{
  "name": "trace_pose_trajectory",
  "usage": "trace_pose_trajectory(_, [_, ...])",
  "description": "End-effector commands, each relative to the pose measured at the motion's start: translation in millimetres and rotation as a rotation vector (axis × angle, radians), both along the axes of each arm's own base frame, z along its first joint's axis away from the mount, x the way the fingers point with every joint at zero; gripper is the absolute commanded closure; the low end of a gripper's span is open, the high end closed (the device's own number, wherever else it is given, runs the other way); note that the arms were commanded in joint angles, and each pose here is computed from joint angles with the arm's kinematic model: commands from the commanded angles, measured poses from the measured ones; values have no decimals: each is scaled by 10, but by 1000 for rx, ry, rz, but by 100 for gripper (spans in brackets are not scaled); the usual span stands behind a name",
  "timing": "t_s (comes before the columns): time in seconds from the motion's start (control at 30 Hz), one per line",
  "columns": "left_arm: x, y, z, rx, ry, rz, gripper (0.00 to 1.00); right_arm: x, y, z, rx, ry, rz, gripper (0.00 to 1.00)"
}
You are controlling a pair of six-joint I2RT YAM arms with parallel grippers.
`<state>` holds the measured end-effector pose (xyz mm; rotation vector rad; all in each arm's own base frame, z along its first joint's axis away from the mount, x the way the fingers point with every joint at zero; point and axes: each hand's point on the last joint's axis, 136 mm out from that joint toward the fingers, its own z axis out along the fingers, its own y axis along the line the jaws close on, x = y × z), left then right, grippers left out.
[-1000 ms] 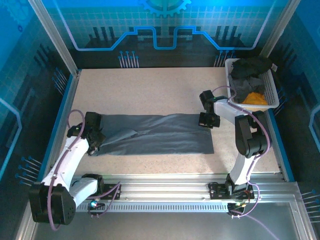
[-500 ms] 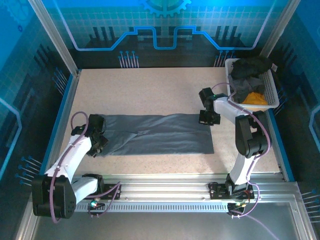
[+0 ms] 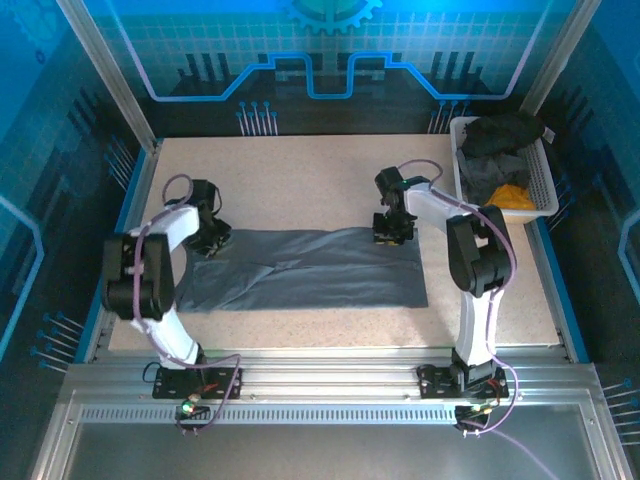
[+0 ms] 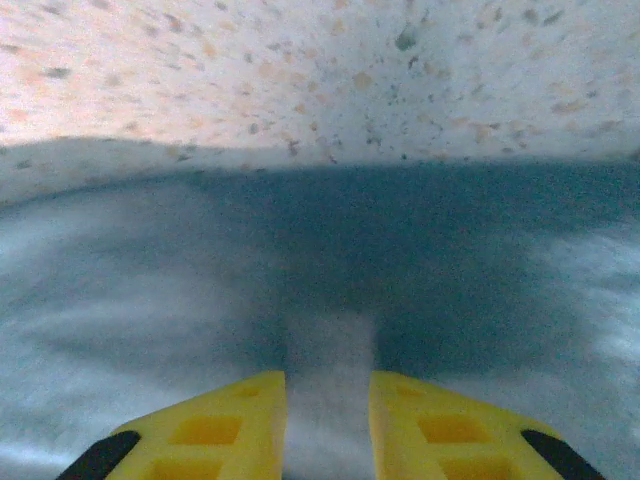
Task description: Fold and stack the t-shirts
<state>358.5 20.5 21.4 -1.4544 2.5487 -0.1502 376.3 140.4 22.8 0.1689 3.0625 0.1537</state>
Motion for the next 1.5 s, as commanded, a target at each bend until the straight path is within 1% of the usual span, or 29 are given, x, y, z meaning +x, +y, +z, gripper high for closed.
trace_pose_trajectory(0.0, [188,-162,-90,-120,-8,-40,73,-57,-208,-101,-9,125,-72,71])
trace_pose_trajectory(0.13, [489,-340,-115,-214,-57,-65,74,122,-526,-214,-15,180,-150,71])
trace_pose_trajectory(0.23, [686,-466,-24,-243,-93,-103,70,405,-695,-199,31,138,-181,71])
trace_pose_trajectory(0.33, [692,-488,133,-222,-102,-117,66,701,-677,-59,56,71,-102,71])
trace_pose_trajectory(0.37, [671,-472,234,-192,-121,-129,62,777,-640,16,59,46,-67,71])
trace_pose_trajectory(0.43, [611,-470,455,-121,-176,-183,56,878,-496,182,75,-15,-2,67])
trace_pose_trajectory(0.5, [543,-628,617,-108,-255,-292,51,898,-303,394,73,-82,65,59])
trace_pose_trajectory(0.57, [461,-880,632,-165,-299,-424,47,843,-122,556,75,-124,113,52])
trace_pose_trajectory(0.6, [403,-975,583,-198,-297,-475,46,781,-3,636,89,-144,135,48])
trace_pose_trajectory(0.7, [320,-1200,452,-304,-332,-599,42,572,267,738,190,-154,158,42])
trace_pose_trajectory(0.77, [292,-1275,378,-336,-327,-667,41,434,387,777,264,-145,163,40])
trace_pose_trajectory(0.87, [264,-1282,302,-320,-313,-745,42,245,487,829,344,-134,173,38])
trace_pose_trajectory(0.93, [275,-1275,282,-304,-325,-775,42,126,586,892,402,-128,195,38])
trace_pose_trajectory(1.0, [270,-1336,260,-327,-333,-812,44,11,686,959,450,-114,218,37])
trace_pose_trajectory(1.13, [129,-1398,130,-351,-266,-837,49,-143,763,1030,475,-101,229,37])
trace_pose_trajectory(1.33, [-64,-1397,140,-356,-249,-821,51,-158,753,1111,481,-119,207,36])
trace_pose_trajectory(1.47, [-117,-1484,282,-376,-269,-818,54,-125,747,1133,473,-127,208,36])
